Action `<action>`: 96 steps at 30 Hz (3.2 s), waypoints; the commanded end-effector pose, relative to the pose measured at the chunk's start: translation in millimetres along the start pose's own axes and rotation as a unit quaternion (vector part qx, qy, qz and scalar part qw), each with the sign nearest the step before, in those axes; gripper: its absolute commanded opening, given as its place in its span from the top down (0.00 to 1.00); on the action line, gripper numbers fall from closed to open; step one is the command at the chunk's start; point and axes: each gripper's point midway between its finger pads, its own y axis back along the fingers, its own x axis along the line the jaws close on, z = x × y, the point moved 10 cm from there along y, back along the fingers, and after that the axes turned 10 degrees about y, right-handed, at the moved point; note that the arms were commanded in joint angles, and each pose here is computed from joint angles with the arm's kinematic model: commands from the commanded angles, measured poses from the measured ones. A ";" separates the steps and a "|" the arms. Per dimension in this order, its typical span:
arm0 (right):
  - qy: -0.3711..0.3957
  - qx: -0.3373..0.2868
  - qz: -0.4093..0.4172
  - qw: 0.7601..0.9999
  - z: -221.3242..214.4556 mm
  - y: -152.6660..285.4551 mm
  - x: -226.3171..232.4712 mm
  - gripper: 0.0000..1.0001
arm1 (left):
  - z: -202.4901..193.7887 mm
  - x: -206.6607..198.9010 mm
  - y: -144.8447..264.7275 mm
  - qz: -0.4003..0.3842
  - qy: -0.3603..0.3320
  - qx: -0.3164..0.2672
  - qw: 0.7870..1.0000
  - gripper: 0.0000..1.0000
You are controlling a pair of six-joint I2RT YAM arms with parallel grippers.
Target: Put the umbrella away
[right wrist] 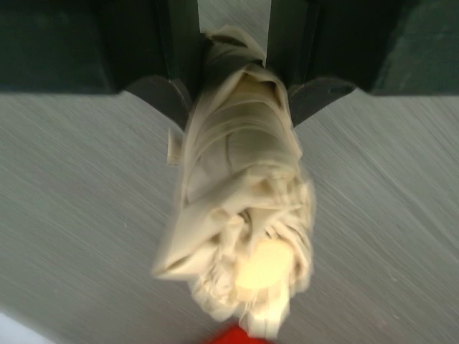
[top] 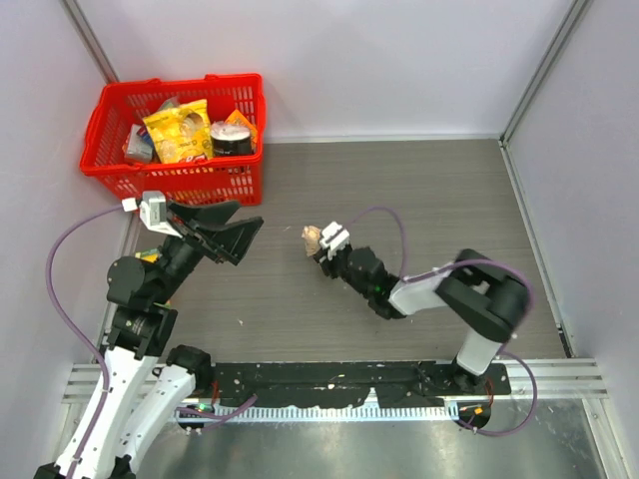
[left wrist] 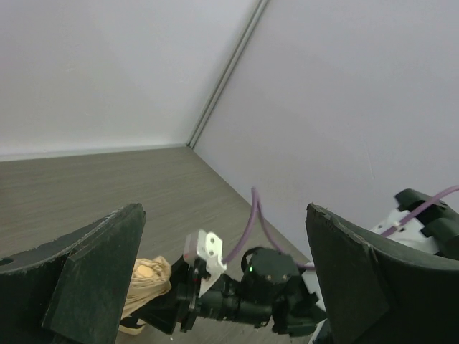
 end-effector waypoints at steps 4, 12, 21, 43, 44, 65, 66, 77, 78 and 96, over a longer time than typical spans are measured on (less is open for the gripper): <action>-0.009 0.006 -0.078 0.997 -46.2 4.8 29.1 0.99 | -8.4 1.7 9.9 0.005 0.003 0.022 1.000 0.02; -0.059 0.007 -0.102 0.993 41.7 -18.7 -4.1 0.99 | -6.4 -0.2 6.9 0.003 0.002 0.022 1.000 0.02; -0.053 0.444 -0.331 0.831 11.4 -13.8 -116.4 0.99 | -18.1 19.6 -6.7 0.072 0.052 0.075 0.993 0.02; 0.133 0.597 -0.529 0.588 -83.9 -24.1 -268.7 0.99 | -30.0 4.3 -5.1 0.032 0.041 0.124 0.991 0.02; 0.114 0.590 -0.527 0.602 -82.1 -26.6 -267.9 0.99 | -29.8 4.3 -4.4 0.034 0.034 0.126 0.991 0.02; -0.449 0.221 0.194 0.844 -65.3 -61.1 -245.4 0.89 | -41.2 6.1 -12.2 0.009 0.065 0.156 0.985 0.01; -0.457 0.212 0.210 0.838 -67.8 -60.1 -247.3 0.88 | -41.9 6.4 -12.1 0.010 0.066 0.159 0.985 0.01; -0.453 0.299 0.091 0.835 -109.8 -53.3 -279.7 0.45 | -47.9 11.1 -15.2 0.009 0.072 0.179 0.981 0.01; -0.444 0.327 0.070 0.831 -111.9 -49.5 -280.0 0.43 | -48.5 11.7 -16.3 0.008 0.074 0.181 0.981 0.01; -0.333 0.375 -0.114 0.857 -27.6 -3.1 -272.1 0.24 | -57.7 20.6 -26.7 0.016 0.107 0.194 0.975 0.02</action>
